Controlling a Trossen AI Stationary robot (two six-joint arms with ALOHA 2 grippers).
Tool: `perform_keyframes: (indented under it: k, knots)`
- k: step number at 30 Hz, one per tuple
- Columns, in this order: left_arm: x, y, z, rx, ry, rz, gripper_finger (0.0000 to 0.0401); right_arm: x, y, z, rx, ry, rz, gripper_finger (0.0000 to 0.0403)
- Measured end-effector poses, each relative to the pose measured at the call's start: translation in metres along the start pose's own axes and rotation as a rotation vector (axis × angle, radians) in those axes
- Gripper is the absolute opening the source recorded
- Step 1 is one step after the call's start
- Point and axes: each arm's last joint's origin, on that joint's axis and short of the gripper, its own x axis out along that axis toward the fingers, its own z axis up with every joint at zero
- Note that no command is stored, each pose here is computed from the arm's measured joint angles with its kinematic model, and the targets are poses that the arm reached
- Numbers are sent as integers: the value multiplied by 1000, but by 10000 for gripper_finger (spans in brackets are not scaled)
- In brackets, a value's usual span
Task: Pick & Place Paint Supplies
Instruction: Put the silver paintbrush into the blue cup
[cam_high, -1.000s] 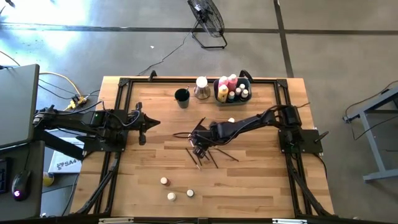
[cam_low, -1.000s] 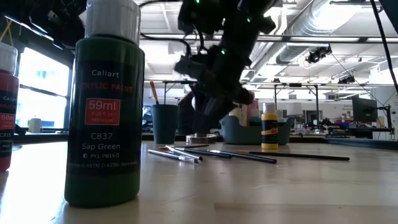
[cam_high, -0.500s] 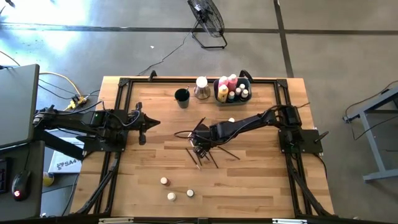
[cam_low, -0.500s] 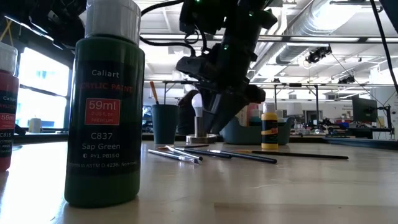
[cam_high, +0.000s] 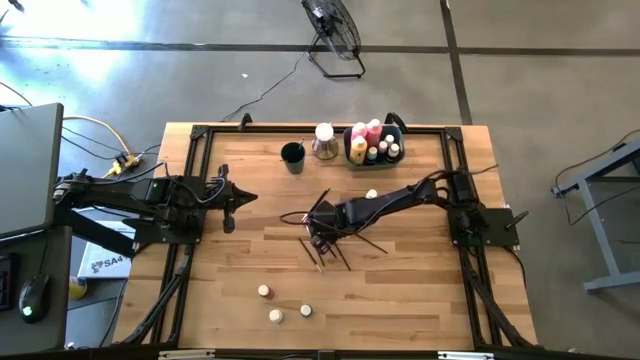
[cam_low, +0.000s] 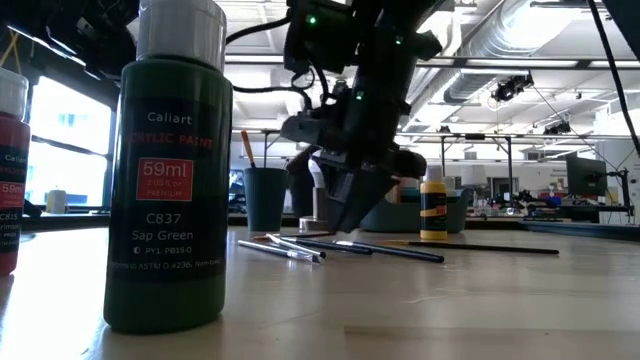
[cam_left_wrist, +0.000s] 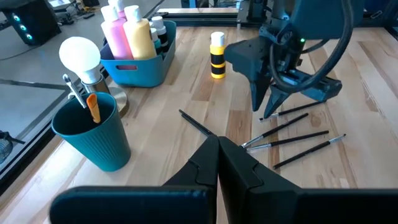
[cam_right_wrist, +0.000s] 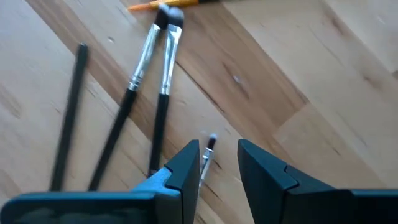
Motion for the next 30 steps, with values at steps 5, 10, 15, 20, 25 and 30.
perform_keyframes:
  k: [5, 10, 15, 20, 25, 30]
  knots:
    - [0, 0, 0, 1, 2, 0, 6, 4, 1, 0, 0, 0, 0, 103]
    - [0, 0, 0, 0, 2, 0, 6, 13, 2, -1, -1, 8, 1, 103]
    - [0, 0, 0, 1, 2, 0, 6, 18, 2, -2, -2, 15, -5, 103]
    - [0, 0, 0, 1, 2, -1, 6, 19, 2, -2, -4, -11, -29, 101]
    - [0, 0, 0, 1, 3, -2, 6, 19, 2, -2, -4, -22, -30, 67]
    - [0, 0, 0, 1, 3, -2, 6, 20, 2, -1, -7, -33, -38, 21]
